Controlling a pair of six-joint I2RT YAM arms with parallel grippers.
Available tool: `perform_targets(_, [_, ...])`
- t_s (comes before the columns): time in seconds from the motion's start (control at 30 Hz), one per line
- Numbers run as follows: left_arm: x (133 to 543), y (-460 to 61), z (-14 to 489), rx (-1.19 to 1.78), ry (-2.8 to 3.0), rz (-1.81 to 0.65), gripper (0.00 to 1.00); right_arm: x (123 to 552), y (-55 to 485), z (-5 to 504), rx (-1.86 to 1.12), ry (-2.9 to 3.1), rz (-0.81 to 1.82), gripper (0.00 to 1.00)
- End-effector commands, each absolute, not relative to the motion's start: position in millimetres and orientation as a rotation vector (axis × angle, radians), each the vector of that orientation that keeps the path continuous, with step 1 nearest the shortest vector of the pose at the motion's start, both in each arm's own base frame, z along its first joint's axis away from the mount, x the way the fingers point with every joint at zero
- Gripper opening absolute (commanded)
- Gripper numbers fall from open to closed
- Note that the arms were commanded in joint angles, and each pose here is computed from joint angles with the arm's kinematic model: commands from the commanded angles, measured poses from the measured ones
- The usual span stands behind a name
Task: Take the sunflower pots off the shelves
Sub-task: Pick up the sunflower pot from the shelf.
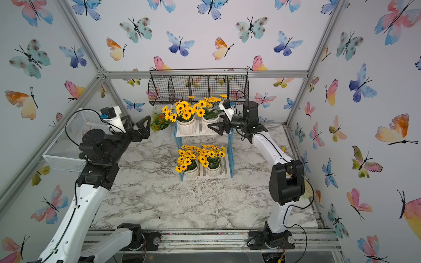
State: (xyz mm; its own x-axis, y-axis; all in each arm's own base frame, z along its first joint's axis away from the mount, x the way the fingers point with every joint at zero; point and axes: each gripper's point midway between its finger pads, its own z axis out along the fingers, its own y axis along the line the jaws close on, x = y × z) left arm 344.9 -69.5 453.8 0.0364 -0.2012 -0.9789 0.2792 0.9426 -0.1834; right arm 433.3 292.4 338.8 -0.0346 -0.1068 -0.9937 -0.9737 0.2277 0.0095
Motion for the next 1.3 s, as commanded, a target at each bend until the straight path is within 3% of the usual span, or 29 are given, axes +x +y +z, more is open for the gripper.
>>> perform_targets(0.0, [339,-68,459,0.070,1.461,-0.369,0.98,425,292,333,-1.112,1.441,1.008,0.56])
perform_targets(0.23, [338,-67,459,0.066,1.461,-0.365,0.98,422,292,329,-1.118,1.455,1.023,0.25])
perform_targets(0.43, [338,-66,457,0.062,1.461,-0.361,0.98,421,291,325,-1.118,1.467,1.018,0.18])
perform_targets(0.53, [338,-66,458,0.062,1.459,-0.362,0.98,423,290,324,-1.106,1.485,1.004,0.02])
perform_targets(0.9, [339,-66,457,0.061,1.460,-0.367,0.98,420,289,326,-1.111,1.472,0.998,0.02])
perform_targets(1.27, [341,-68,457,0.062,1.458,-0.373,0.98,412,287,361,-1.084,1.378,0.990,0.02])
